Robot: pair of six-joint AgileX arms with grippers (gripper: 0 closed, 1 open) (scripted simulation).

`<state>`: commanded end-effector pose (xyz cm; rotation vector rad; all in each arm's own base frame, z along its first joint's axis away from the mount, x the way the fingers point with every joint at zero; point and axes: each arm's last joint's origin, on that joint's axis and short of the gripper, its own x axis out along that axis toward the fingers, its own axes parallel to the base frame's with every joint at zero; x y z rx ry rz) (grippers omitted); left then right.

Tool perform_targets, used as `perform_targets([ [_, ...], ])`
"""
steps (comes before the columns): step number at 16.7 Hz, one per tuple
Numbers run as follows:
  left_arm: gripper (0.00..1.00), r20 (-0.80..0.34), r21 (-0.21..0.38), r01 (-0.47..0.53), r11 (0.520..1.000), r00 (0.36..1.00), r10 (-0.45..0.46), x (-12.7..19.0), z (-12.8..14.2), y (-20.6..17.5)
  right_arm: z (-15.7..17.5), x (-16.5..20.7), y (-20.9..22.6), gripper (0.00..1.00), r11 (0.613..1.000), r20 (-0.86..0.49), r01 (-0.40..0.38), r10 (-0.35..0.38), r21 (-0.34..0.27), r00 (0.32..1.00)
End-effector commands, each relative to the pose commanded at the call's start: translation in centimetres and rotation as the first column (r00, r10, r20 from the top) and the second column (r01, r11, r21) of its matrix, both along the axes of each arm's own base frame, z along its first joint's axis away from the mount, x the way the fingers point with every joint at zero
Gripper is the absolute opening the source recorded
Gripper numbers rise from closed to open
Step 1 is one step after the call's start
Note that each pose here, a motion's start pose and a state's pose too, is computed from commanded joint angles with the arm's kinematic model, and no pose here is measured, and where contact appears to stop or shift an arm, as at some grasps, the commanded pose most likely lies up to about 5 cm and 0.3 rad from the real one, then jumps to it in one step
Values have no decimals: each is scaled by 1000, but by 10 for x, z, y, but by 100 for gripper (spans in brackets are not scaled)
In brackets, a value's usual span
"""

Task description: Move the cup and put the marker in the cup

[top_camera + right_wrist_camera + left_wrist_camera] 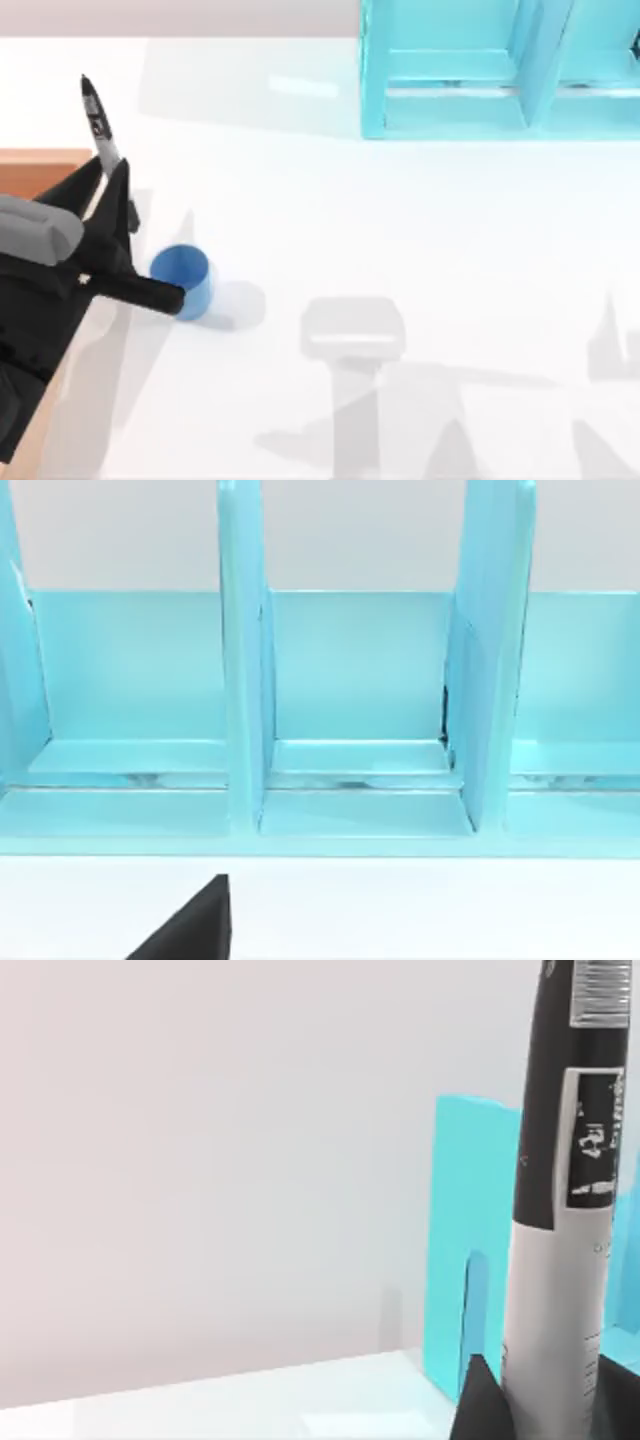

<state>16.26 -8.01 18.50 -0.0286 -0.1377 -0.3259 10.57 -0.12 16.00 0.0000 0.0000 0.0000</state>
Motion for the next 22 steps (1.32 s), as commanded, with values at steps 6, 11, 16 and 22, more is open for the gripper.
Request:
perform_targets([
  [6, 0, 4, 1, 1, 1000, 1000, -1, -1, -1, 0, 0, 0, 0, 100, 1000, 0, 0, 0, 0, 1000],
  [11, 0, 27, -7, -1, 1000, 1000, 1, 11, 1, -4, 0, 0, 0, 100, 1000, 0, 0, 0, 0, 1000],
  [16, 0, -9, 2, 3, 1000, 1000, -3, 32, -14, -12, 0, 0, 0, 100, 1000, 0, 0, 0, 0, 1000],
  [22, 0, 8, -1, -1, 1000, 1000, 1, 39, -15, -13, 0, 0, 0, 100, 1000, 0, 0, 0, 0, 1000],
])
